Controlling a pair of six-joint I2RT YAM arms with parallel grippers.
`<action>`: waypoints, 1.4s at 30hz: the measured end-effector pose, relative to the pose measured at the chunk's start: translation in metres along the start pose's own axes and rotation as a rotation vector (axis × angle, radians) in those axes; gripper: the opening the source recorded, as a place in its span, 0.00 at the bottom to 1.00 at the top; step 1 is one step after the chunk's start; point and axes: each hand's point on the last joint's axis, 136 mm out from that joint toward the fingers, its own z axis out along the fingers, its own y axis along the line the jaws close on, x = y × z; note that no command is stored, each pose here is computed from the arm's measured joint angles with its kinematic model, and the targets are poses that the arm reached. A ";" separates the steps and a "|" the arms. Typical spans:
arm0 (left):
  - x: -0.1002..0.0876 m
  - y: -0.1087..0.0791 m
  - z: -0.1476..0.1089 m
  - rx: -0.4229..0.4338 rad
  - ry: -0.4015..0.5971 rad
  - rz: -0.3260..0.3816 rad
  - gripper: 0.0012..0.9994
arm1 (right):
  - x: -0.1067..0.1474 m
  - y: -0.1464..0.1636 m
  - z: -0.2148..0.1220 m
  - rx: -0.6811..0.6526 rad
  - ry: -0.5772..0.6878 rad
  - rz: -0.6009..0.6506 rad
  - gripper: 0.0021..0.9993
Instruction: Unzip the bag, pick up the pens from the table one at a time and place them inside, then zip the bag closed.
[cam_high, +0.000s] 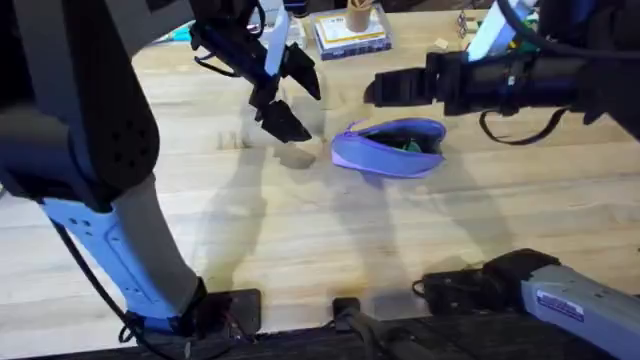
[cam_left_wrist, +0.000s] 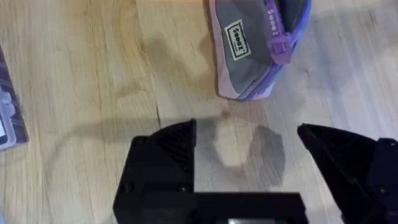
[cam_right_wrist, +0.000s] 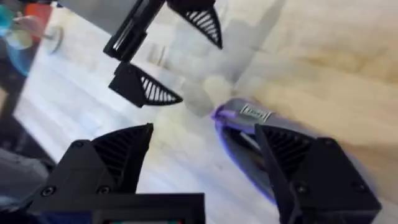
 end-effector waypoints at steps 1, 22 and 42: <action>0.000 0.000 0.000 0.000 0.000 0.000 0.99 | -0.004 0.000 -0.001 0.013 -0.010 -0.019 1.00; 0.021 -0.003 -0.006 -0.018 -0.115 0.173 0.99 | 0.009 0.005 0.048 0.101 0.129 -0.316 1.00; 0.043 -0.013 -0.005 -0.016 -0.146 0.184 0.99 | 0.030 -0.017 0.090 0.120 0.251 -0.297 1.00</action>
